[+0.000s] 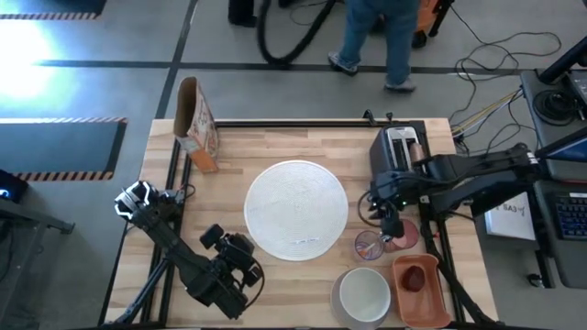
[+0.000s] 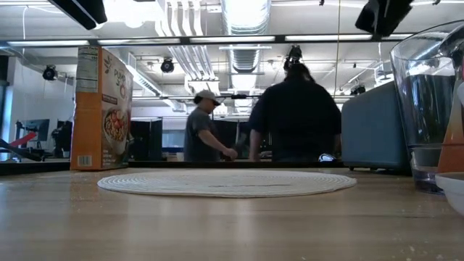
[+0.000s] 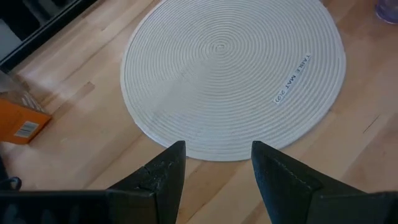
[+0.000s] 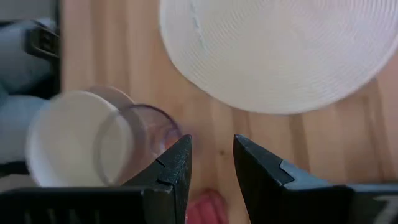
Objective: Arrange a breakfast setting
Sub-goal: Move the purple cup with spoon to the top of the table
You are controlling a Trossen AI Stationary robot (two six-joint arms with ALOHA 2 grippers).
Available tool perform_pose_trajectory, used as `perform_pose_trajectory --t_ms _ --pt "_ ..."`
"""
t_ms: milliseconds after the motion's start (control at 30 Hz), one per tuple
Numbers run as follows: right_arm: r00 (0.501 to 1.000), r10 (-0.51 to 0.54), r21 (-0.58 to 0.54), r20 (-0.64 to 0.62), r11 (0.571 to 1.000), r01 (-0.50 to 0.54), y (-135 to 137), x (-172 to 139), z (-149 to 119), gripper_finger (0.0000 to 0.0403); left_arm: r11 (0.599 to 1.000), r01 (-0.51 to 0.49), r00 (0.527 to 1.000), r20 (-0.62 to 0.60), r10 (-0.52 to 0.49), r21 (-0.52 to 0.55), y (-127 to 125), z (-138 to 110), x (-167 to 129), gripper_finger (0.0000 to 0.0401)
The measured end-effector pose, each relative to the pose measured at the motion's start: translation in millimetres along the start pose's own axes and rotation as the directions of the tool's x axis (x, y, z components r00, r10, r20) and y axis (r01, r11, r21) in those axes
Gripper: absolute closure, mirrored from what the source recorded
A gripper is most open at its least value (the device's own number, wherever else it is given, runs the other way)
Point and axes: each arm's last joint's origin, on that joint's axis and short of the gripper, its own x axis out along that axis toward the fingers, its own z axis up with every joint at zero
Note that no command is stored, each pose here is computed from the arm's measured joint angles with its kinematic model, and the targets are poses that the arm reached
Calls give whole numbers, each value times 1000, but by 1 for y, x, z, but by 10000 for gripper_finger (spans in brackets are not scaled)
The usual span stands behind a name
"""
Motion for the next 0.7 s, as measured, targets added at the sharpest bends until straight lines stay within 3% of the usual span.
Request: perform_pose_trajectory --t_ms 267,700 --pt "996 44 -41 -81 998 -48 18 14 -3 296 999 26 999 18 -26 -22 -4 -3 4 233" --pt "976 -8 -119 -218 993 -18 24 55 3 296 999 44 999 25 -43 -8 -6 -3 4 233"
